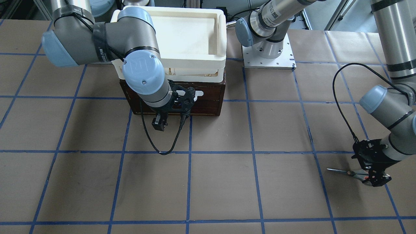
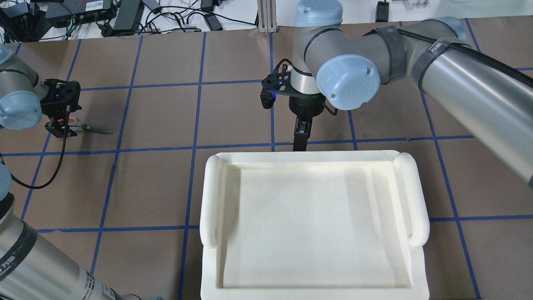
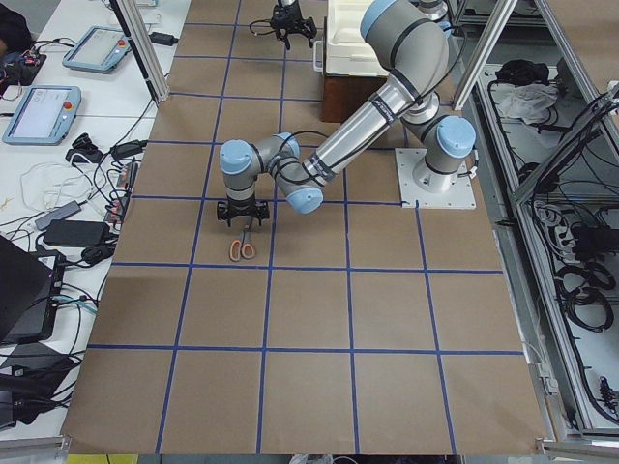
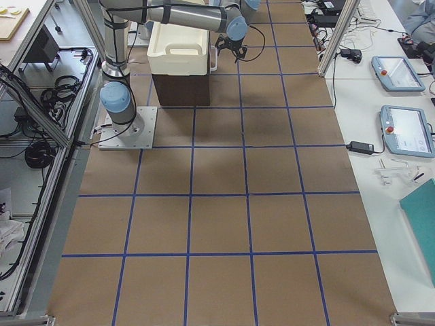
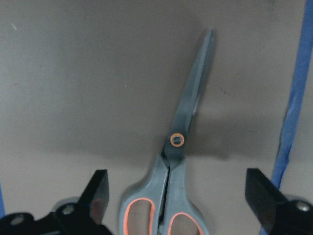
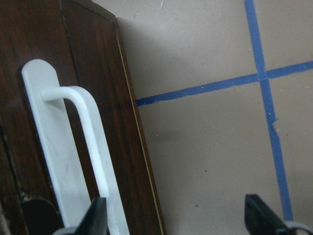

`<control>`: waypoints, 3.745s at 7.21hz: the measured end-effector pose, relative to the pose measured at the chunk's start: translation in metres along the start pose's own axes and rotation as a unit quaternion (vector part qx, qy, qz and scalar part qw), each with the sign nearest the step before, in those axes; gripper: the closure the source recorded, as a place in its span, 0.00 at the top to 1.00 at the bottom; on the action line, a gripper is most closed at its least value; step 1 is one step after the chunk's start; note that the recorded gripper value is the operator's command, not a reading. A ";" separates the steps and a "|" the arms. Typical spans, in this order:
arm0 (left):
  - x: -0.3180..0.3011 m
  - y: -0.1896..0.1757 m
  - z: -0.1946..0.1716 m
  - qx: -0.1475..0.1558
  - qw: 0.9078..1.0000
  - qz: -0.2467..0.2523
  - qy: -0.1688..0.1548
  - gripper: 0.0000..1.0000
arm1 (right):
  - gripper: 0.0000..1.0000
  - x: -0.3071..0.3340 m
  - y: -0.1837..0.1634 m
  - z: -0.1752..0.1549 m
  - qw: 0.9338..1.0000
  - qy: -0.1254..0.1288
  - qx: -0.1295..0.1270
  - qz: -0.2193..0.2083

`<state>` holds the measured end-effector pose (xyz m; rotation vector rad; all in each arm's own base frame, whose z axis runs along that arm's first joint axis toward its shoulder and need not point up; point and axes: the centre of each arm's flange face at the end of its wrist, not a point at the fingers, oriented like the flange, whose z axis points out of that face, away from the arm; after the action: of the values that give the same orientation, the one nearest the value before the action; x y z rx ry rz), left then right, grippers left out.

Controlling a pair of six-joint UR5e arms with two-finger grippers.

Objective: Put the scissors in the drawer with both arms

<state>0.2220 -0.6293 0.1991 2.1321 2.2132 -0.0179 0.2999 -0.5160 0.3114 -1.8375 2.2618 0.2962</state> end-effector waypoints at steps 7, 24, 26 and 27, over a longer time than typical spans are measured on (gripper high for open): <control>-0.010 0.008 0.029 0.009 0.997 0.072 0.009 0.94 | 0.99 -0.001 -0.014 -0.006 0.998 -0.043 -0.034 -0.032; -0.019 -0.016 -0.004 -0.023 0.995 0.098 0.006 0.00 | 1.00 0.003 -0.018 0.033 0.996 -0.045 -0.062 -0.044; -0.021 -0.028 -0.013 -0.024 0.994 0.103 0.004 0.00 | 1.00 0.004 -0.021 0.034 0.996 -0.037 -0.059 -0.048; -0.022 -0.029 -0.015 -0.025 0.994 0.103 0.003 0.00 | 1.00 0.006 -0.022 0.033 0.997 -0.030 -0.055 -0.051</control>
<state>0.1929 -0.6510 0.2143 2.3234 1.9639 0.0548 0.3214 -0.5166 0.2781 -1.9618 2.1440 0.4608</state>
